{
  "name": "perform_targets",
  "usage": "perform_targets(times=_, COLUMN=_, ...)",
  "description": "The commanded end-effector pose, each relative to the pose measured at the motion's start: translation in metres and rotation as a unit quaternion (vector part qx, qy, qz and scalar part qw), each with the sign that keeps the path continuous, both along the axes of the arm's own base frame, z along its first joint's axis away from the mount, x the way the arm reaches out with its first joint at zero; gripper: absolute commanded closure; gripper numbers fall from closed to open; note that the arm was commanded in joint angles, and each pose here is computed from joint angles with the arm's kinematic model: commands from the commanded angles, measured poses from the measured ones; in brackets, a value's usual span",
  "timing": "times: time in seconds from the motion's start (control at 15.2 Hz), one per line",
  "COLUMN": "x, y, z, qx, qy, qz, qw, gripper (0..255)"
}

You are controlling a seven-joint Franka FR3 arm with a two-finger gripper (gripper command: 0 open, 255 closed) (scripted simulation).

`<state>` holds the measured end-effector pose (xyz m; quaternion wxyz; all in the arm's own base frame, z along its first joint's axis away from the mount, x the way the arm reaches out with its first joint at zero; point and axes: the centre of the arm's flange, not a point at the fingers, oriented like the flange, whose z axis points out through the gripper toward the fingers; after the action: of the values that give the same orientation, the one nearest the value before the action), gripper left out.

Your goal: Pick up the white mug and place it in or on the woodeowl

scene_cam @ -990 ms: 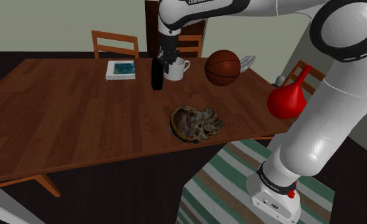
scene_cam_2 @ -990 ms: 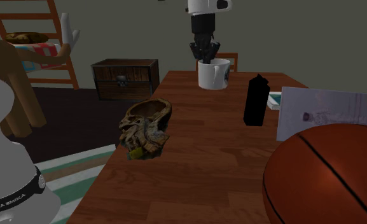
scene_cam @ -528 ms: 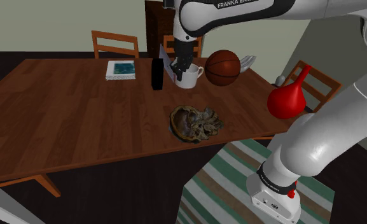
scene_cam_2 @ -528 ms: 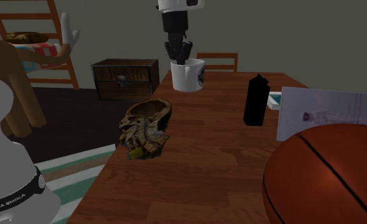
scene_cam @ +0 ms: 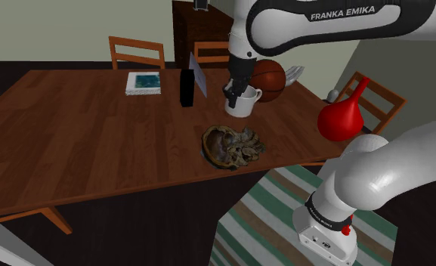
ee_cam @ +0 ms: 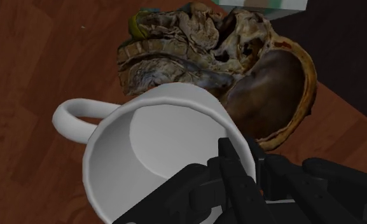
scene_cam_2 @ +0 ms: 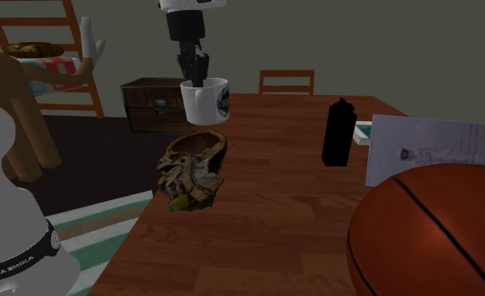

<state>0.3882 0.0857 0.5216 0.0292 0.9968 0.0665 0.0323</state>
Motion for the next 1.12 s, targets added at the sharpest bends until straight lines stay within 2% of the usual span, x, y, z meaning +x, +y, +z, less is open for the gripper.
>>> perform_targets(times=0.0, x=-0.030, y=0.002, z=0.001, qx=0.000, qy=0.000, qz=0.000, qw=1.0000, gripper=255)
perform_targets(times=0.07, x=-0.052, y=0.004, z=0.002, qx=0.000, qy=0.000, qz=0.000, qw=1.0000, gripper=255)
perform_targets(times=1.06, x=-0.052, y=0.004, z=-0.077, qx=0.000, qy=0.000, qz=0.000, qw=1.0000, gripper=255)
